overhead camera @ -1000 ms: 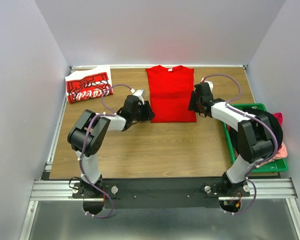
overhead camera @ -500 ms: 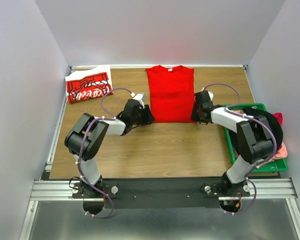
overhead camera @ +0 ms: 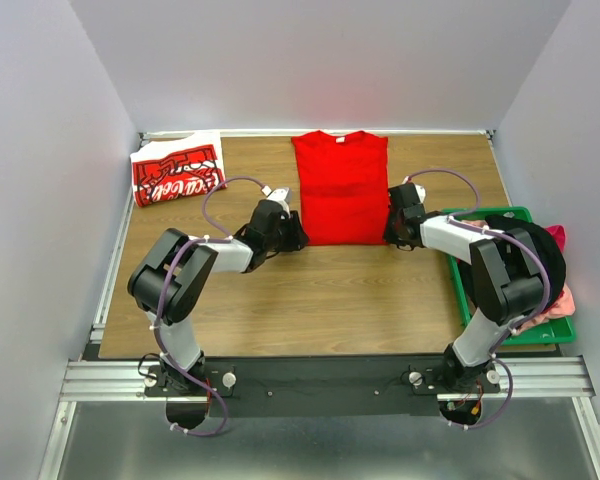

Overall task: Fold and stack the t-shirts
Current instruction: Fold the tshirt

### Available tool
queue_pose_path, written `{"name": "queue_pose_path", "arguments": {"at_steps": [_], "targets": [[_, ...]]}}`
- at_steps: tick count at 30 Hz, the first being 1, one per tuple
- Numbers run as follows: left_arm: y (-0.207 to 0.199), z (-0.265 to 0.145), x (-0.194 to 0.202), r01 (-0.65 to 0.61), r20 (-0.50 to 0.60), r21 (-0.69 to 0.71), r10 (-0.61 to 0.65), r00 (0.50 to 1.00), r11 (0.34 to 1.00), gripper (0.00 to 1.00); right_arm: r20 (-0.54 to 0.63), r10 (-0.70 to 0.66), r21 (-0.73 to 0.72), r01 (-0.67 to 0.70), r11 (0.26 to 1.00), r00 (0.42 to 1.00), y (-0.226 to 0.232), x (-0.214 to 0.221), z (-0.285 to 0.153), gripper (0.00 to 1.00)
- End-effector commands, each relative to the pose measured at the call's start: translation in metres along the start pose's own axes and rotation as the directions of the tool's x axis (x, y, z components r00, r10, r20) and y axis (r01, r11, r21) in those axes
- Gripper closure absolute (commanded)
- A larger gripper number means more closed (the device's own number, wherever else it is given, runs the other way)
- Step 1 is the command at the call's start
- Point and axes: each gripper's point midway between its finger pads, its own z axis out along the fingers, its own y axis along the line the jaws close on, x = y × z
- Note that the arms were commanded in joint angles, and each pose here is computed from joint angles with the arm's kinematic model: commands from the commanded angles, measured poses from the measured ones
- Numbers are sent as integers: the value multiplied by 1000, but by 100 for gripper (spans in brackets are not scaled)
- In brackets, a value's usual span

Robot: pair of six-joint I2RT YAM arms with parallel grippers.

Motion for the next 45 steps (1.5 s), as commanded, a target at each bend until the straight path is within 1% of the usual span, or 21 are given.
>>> {"name": "queue_pose_path", "arguments": {"at_steps": [1, 4, 12, 18, 20, 21, 24, 25, 26, 27, 28, 29, 31, 32, 38, 39, 40, 45], "targets": [[5, -6, -5, -10, 20, -58, 11, 1000, 998, 54, -87, -10, 40, 13, 999, 996, -13, 30, 11, 79], [2, -5, -3, -15, 16, -52, 16, 1000, 999, 57, -85, -9, 40, 13, 999, 996, -13, 29, 11, 79], [-4, 4, 4, -20, -7, -35, 20, 1000, 999, 58, -95, -11, 39, 15, 999, 995, -13, 31, 13, 80], [1, 7, 10, -14, -20, -52, 13, 1000, 999, 67, -96, -15, 36, 19, 999, 995, -13, 32, 13, 80], [2, 9, 14, -17, -31, -51, 16, 999, 999, 73, -93, -16, 31, 19, 999, 995, -11, 30, 12, 81], [2, 10, 14, -19, -30, -52, 17, 999, 998, 77, -93, -16, 31, 19, 999, 995, -12, 31, 12, 82], [4, 14, 18, -19, -39, -52, 17, 999, 998, 82, -92, -17, 27, 19, 999, 996, -11, 30, 11, 83], [3, 15, 19, -20, -43, -49, 18, 999, 999, 88, -89, -18, 23, 20, 1000, 996, -11, 29, 9, 84], [3, 16, 20, -22, -44, -47, 20, 999, 999, 91, -90, -18, 23, 20, 1000, 996, -11, 29, 9, 85], [3, 16, 21, -25, -45, -45, 23, 999, 999, 99, -90, -21, 22, 23, 1000, 996, -11, 30, 8, 87], [3, 16, 19, -29, -42, -45, 27, 999, 999, 100, -87, -23, 20, 25, 999, 996, -11, 29, 7, 89], [4, 16, 18, -32, -37, -51, 30, 999, 998, 100, -84, -22, 15, 23, 1000, 996, -10, 28, 5, 90], [2, 13, 15, -40, -27, -50, 39, 999, 998, 100, -80, -24, 9, 25, 1000, 997, -10, 28, 2, 98], [1, 9, 10, -44, -14, -52, 43, 999, 998, 100, -71, -25, -1, 25, 1000, 997, -9, 25, -2, 100], [-3, -17, -7, -52, 42, -66, 55, 998, 996, 100, -58, -29, -19, 28, 999, 998, -14, 27, -23, 100], [0, -21, -1, -51, 32, -70, 53, 998, 996, 100, -45, -31, -31, 29, 999, 999, -13, 24, -32, 100], [-4, -27, -6, -46, 47, -60, 49, 998, 997, 100, -44, -33, -36, 32, 999, 998, -14, 24, -36, 100], [-8, -48, 8, -37, 38, -35, 38, 999, 999, 100, -63, -29, -49, 26, 998, 998, -22, 36, -59, 100]]}}
